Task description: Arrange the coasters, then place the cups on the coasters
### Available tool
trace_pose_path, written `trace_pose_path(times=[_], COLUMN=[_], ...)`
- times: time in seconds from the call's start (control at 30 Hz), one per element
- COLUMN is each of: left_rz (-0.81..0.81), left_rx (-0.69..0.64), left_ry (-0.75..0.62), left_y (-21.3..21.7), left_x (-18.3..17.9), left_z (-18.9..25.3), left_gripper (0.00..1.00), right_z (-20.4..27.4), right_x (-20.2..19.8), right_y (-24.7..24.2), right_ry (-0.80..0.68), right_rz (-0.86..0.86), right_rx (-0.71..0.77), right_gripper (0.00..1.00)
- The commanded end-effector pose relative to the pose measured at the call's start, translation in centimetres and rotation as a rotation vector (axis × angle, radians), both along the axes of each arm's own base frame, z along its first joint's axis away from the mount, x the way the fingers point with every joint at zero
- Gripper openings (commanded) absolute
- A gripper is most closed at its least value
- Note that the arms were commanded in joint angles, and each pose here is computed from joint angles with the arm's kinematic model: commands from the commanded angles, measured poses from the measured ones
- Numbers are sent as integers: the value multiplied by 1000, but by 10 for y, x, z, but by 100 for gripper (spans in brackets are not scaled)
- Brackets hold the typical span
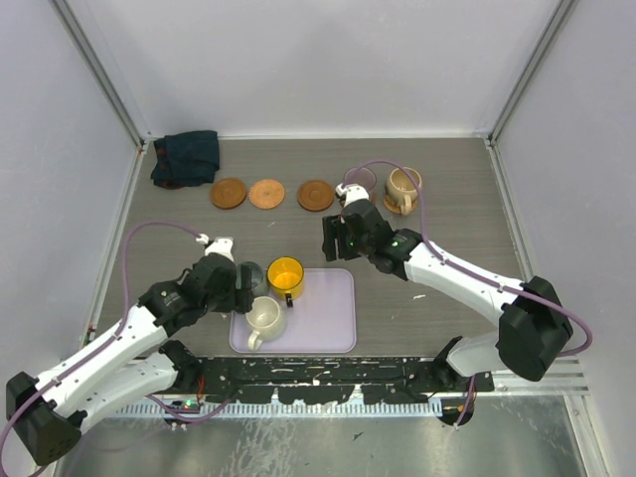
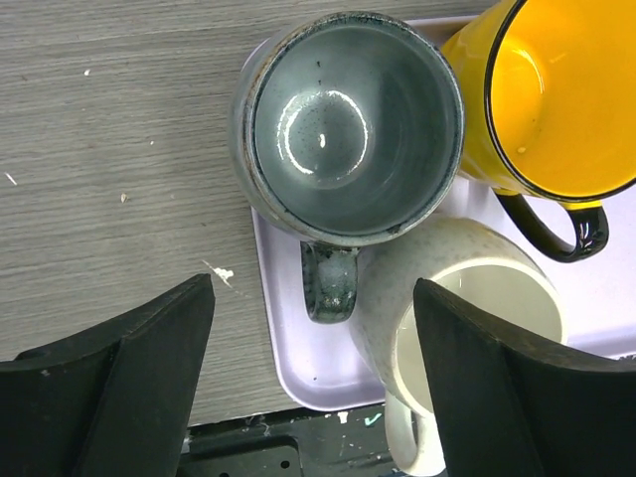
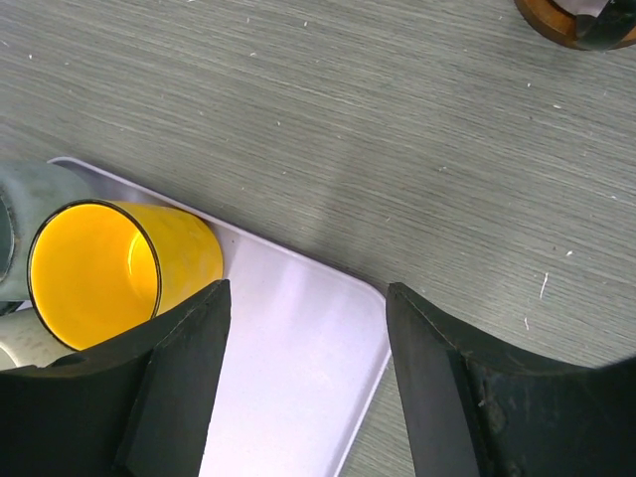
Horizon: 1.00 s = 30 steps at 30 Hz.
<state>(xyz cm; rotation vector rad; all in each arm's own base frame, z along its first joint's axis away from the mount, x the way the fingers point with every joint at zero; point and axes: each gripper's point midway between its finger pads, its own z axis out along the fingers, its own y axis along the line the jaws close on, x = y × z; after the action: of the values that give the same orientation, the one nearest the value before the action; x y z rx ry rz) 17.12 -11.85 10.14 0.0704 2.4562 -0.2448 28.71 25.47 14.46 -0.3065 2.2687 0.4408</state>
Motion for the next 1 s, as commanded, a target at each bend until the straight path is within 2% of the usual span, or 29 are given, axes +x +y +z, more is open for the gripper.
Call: trace_pose_path(times=[0.0,0.17,0.57,0.8,0.97], left_rz=[28,22,15,8,10], left_rx=[-1,-11,-78,-63,-49], left_ry=[-25,-14,-91,-86,-96], left_y=[-2,-7,-12,-13,-9], left_x=[9,10,15,17,17], left_z=[7,0,15,8,2], left_gripper=[80,75,79,82,83], right_z=[14,9,4,12,22], right_x=[2,1,-9,-56,-89], right_y=[11,12,21,48,69], right_ry=[-34,-23,9,47,74], right_rz=[22,28,70,192,246], right_rx=[65,56,78,43,77], right_gripper=[69,69,66,67,66])
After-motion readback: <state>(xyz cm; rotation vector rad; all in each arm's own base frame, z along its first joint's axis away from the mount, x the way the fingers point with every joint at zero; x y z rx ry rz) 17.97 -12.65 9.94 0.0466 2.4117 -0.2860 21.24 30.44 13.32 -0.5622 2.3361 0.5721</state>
